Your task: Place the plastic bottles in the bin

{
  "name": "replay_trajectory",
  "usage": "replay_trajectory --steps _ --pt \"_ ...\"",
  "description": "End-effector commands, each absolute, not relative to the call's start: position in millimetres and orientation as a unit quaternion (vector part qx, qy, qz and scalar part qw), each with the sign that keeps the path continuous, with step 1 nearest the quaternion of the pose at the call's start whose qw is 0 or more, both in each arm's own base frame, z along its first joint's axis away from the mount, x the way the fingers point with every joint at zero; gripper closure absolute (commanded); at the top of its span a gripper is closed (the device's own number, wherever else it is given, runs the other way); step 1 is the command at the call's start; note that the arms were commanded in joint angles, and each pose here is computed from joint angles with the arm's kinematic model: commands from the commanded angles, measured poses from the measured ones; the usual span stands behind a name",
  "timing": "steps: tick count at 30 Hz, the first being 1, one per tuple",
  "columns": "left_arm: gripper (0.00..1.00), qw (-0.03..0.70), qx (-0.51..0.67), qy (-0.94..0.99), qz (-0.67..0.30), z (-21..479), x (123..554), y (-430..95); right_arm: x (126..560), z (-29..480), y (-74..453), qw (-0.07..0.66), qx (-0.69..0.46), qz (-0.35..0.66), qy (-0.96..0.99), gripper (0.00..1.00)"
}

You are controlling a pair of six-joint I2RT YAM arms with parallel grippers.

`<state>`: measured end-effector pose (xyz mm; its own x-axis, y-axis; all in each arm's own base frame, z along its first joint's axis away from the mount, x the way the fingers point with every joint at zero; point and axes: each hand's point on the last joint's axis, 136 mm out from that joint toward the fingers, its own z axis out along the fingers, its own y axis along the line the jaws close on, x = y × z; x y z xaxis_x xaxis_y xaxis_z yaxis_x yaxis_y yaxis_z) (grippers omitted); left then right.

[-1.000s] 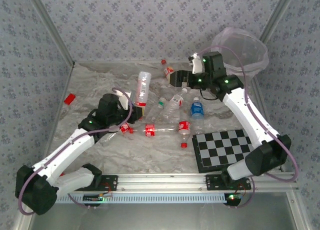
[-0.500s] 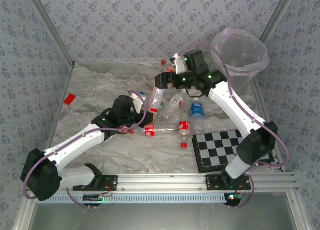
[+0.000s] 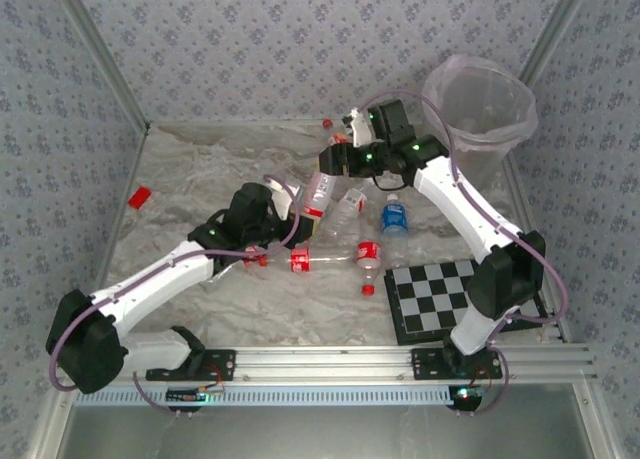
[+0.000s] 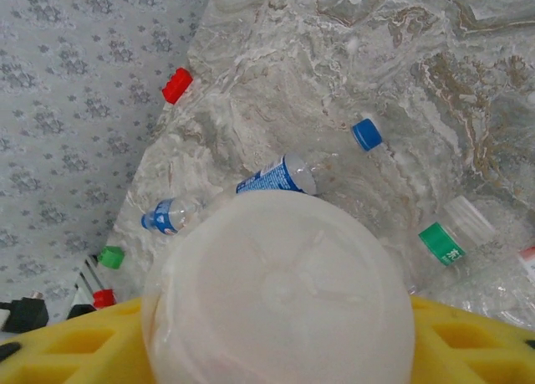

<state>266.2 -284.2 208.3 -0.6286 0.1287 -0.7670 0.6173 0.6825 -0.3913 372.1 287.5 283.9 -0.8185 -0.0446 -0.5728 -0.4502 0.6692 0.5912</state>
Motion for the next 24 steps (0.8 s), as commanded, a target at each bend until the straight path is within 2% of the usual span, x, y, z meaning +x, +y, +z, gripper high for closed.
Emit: replay_trajectory --steps 1,4,8,11,14,18,21,24 --pt "0.62 0.388 0.23 0.826 -0.337 227.3 271.8 -292.2 372.9 304.6 274.9 0.294 -0.139 0.377 0.867 0.41" --pt "0.19 0.385 0.227 0.828 -0.338 229.4 269.4 -290.9 375.9 323.2 259.4 0.328 -0.136 0.366 0.86 0.46" --pt "0.02 0.4 0.217 0.831 -0.321 237.6 266.0 -276.2 385.6 357.4 220.0 0.388 -0.124 0.335 0.85 0.5" --pt "0.01 0.411 0.212 0.829 -0.313 243.5 260.8 -266.1 395.1 388.7 169.4 0.444 -0.093 0.275 0.848 0.52" --pt "0.01 0.417 0.211 0.827 -0.313 246.0 255.9 -260.6 401.9 424.1 112.5 0.512 -0.051 0.204 0.833 0.62" --pt "0.01 0.42 0.213 0.824 -0.315 245.7 250.2 -256.2 403.6 468.9 42.0 0.596 0.015 0.126 0.793 0.68" --pt "0.01 0.426 0.213 0.823 -0.31 247.9 247.9 -251.3 403.5 503.0 -5.9 0.656 0.071 0.072 0.748 0.68" --pt "0.01 0.433 0.211 0.821 -0.305 251.2 246.5 -247.1 403.8 516.7 -42.5 0.672 0.096 -0.015 0.734 0.7"
